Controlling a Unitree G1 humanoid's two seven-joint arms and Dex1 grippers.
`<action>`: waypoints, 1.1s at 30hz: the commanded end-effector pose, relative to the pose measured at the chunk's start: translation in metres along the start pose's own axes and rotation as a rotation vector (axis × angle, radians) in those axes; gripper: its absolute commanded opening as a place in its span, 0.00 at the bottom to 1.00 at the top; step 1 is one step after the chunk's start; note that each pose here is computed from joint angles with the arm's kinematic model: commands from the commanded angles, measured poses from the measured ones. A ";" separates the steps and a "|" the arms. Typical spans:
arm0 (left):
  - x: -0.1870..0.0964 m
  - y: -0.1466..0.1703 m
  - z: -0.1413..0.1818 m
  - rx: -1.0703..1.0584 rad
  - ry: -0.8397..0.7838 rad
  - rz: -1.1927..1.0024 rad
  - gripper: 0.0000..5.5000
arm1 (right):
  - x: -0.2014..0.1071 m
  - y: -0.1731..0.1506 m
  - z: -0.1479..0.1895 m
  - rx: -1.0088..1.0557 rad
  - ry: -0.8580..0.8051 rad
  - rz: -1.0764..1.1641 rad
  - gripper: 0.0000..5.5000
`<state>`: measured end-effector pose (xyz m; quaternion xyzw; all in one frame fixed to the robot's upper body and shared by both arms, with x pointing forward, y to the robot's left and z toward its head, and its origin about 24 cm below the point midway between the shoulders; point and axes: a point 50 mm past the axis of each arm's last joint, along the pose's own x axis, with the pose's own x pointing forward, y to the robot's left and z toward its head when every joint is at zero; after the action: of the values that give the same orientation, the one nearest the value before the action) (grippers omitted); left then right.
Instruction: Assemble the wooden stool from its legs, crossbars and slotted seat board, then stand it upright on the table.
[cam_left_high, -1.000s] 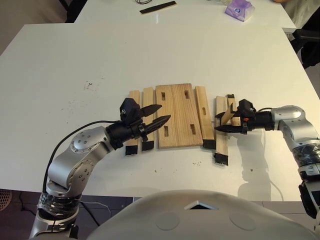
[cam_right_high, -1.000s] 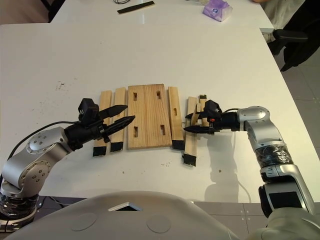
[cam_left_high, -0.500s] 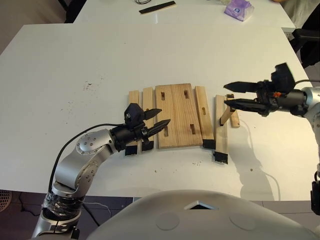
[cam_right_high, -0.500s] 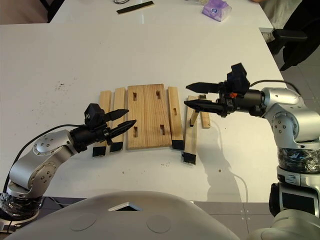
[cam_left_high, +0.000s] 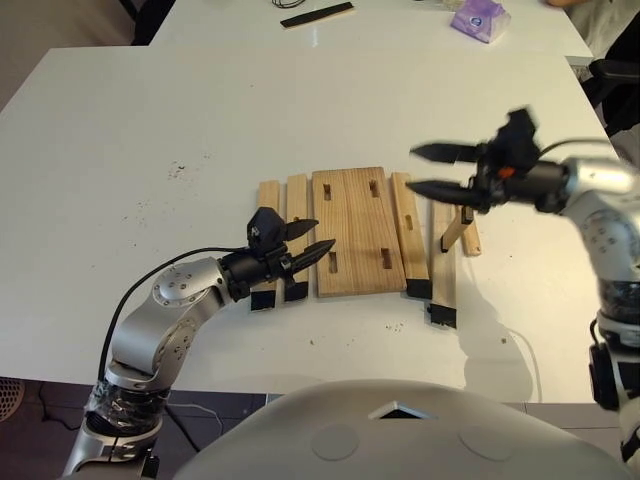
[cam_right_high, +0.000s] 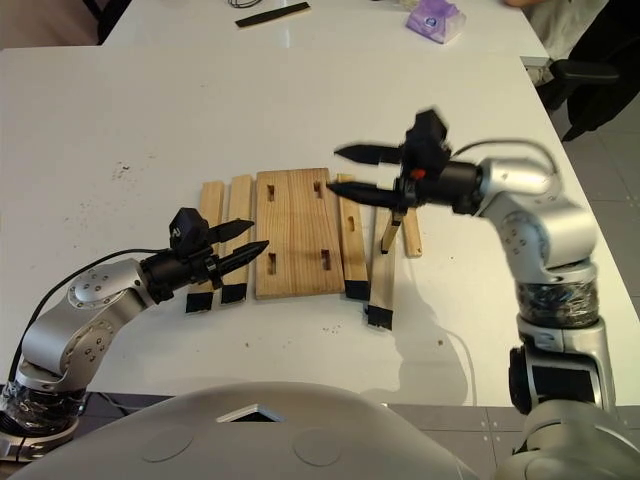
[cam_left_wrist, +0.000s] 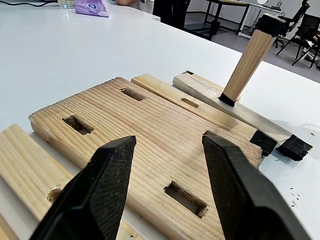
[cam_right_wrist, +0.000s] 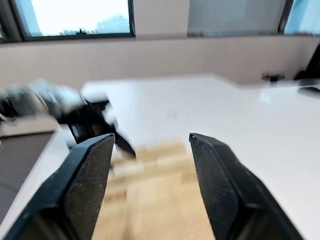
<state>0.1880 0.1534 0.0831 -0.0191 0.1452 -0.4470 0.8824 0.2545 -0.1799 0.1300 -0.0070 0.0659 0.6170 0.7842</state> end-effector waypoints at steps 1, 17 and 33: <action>0.002 0.002 0.000 0.013 0.018 -0.023 0.45 | -0.004 0.002 -0.044 0.082 0.106 -0.053 0.50; -0.004 0.002 -0.014 -0.049 -0.007 0.075 0.45 | -0.022 0.066 0.014 0.135 0.107 0.312 0.50; -0.006 -0.004 -0.020 -0.060 -0.008 0.092 0.45 | -0.059 0.070 -0.080 0.103 0.559 0.378 0.50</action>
<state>0.1778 0.1578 0.0663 -0.0437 0.1542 -0.4051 0.9001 0.1616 -0.2270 0.0629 -0.1103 0.3113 0.7252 0.6041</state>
